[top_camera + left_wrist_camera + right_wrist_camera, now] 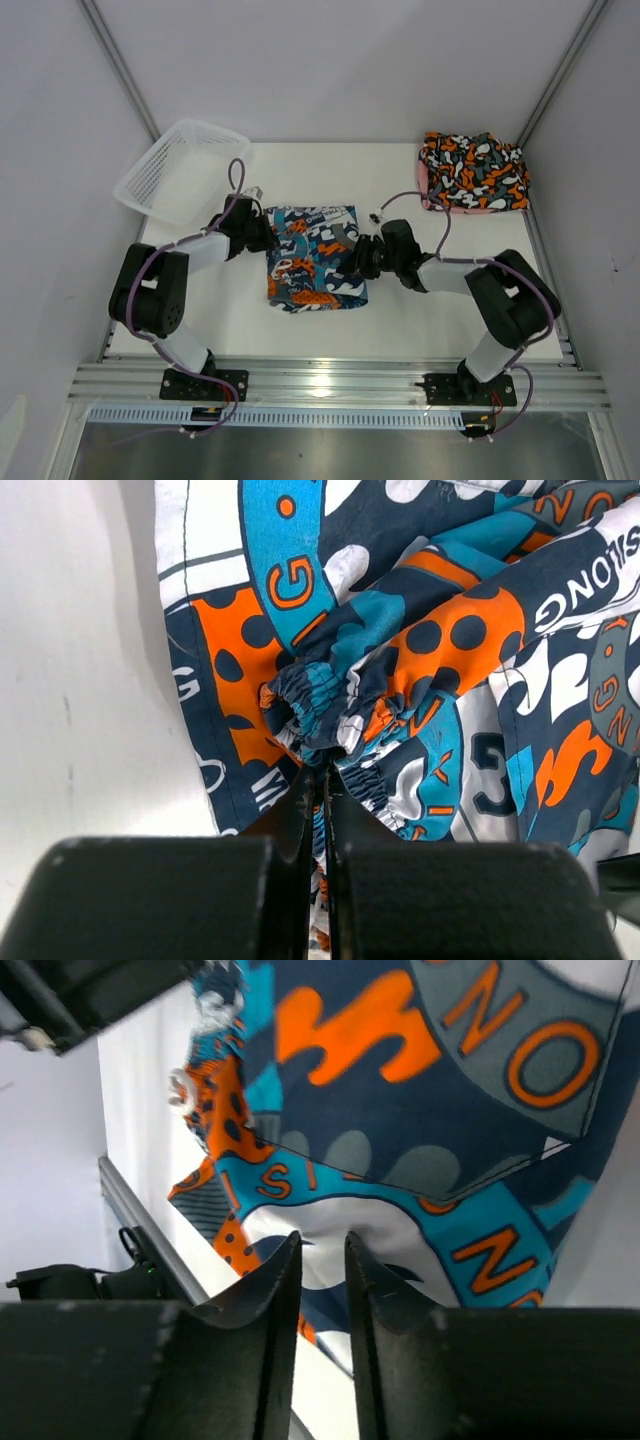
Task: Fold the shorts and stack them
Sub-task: Fold the shorts
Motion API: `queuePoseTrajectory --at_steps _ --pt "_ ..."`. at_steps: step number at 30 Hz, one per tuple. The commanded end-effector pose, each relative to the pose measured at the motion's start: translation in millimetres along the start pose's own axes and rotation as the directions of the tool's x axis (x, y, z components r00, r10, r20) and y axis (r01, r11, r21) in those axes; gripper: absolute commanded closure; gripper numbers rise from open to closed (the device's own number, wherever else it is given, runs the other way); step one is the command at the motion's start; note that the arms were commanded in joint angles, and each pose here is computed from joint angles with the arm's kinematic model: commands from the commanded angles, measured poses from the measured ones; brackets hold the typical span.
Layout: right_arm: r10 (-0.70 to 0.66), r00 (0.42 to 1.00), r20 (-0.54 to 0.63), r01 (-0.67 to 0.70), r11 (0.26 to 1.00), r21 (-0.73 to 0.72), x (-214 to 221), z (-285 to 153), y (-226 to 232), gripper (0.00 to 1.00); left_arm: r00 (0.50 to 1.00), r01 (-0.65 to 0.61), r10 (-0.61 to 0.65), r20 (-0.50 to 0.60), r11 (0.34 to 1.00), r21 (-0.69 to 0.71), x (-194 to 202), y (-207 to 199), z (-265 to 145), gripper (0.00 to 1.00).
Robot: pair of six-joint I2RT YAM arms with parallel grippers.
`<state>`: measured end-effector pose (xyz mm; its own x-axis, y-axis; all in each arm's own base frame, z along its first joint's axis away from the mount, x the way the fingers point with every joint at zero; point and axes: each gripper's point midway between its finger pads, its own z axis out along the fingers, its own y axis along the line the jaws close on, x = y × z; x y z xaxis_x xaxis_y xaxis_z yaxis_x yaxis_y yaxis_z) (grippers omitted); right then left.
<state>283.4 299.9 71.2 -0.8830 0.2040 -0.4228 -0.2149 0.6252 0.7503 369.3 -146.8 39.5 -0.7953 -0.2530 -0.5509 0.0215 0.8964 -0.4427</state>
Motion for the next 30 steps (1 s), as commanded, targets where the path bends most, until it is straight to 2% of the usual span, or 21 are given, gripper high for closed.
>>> queuePoseTrajectory --at_steps 1,4,6,7,8,9,12,13,17,18,19,20,21,23,24,26,30 --pt "0.035 0.997 -0.065 -0.043 0.990 -0.138 4.3 16.0 22.5 0.77 0.998 -0.048 0.049 0.037 0.998 -0.049 -23.2 2.9 -3.9 1.00" --pt "0.070 0.994 -0.089 -0.072 0.997 -0.022 30.6 26.4 -3.0 0.81 0.997 -0.061 0.063 0.037 0.997 -0.054 -33.2 0.8 1.6 1.00" --pt "0.019 0.995 -0.096 -0.015 0.999 0.036 53.3 26.7 -1.9 0.82 0.997 -0.071 0.073 0.034 0.996 -0.049 -39.4 -2.5 5.9 1.00" --pt "0.011 0.997 -0.072 0.000 0.989 0.150 60.2 26.5 -18.7 0.81 0.996 -0.087 0.088 0.032 0.996 -0.035 -44.2 -7.2 7.7 1.00" --pt "-0.007 0.997 -0.076 0.021 0.983 0.181 69.1 26.6 -19.4 0.82 0.995 -0.103 0.103 0.008 0.995 -0.020 -38.8 -11.3 14.1 1.00" --pt "-0.030 0.994 -0.105 0.049 0.982 0.182 89.5 28.8 -10.0 0.81 0.989 -0.145 0.145 0.009 0.989 0.017 -45.4 -23.7 15.0 1.00" --pt "-0.056 0.993 -0.101 0.073 0.981 0.177 110.7 36.6 3.9 0.82 0.969 -0.242 0.244 -0.047 0.969 0.047 -34.2 -48.5 25.6 1.00" --pt "-0.071 0.988 -0.139 0.094 0.981 0.169 132.0 41.5 12.2 0.82 0.963 -0.262 0.264 -0.055 0.964 0.047 -31.3 -54.2 28.2 1.00" --pt "-0.186 0.973 -0.136 0.199 0.976 0.087 147.9 58.0 67.8 0.82 0.940 -0.327 0.337 -0.051 0.935 0.140 -20.5 -97.3 32.5 0.98" --pt "-0.202 0.969 -0.139 0.214 0.974 0.077 148.3 56.8 73.7 0.81 0.938 -0.333 0.343 -0.046 0.931 0.146 -21.1 -101.4 30.8 0.93" --pt "-0.221 0.969 -0.113 0.226 0.973 0.041 140.0 51.5 89.8 0.79 0.937 -0.341 0.348 -0.024 0.928 0.152 -28.3 -108.8 27.0 0.84" --pt "-0.241 0.967 -0.087 0.244 0.970 0.020 128.5 47.9 97.5 0.77 0.936 -0.345 0.351 -0.011 0.925 0.160 -30.8 -113.3 23.0 0.62" --pt "-0.254 0.964 -0.071 0.255 0.967 -0.006 119.9 42.9 105.8 0.67 0.937 -0.346 0.350 0.009 0.922 0.173 -35.1 -118.4 18.0 0.53" --pt "-0.281 0.959 -0.022 0.280 0.958 -0.058 87.7 26.8 122.9 0.55 0.935 -0.354 0.346 0.075 0.921 0.160 -54.3 -126.8 -2.4 0.31" --pt "-0.287 0.957 -0.035 0.284 0.956 -0.066 80.0 20.1 126.6 0.46 0.938 -0.345 0.336 0.087 0.928 0.142 -59.6 -127.3 -11.2 0.27" --pt "-0.301 0.953 0.032 0.302 0.952 -0.054 42.8 1.2 131.0 0.40 0.934 -0.335 0.317 0.167 0.937 0.095 -85.3 -129.7 -39.0 0.19" --pt "-0.297 0.954 0.036 0.297 0.955 0.013 4.7 -28.4 103.6 0.27 0.951 -0.245 0.235 0.202 0.969 0.028 -95.9 -110.5 -80.2 0.16"
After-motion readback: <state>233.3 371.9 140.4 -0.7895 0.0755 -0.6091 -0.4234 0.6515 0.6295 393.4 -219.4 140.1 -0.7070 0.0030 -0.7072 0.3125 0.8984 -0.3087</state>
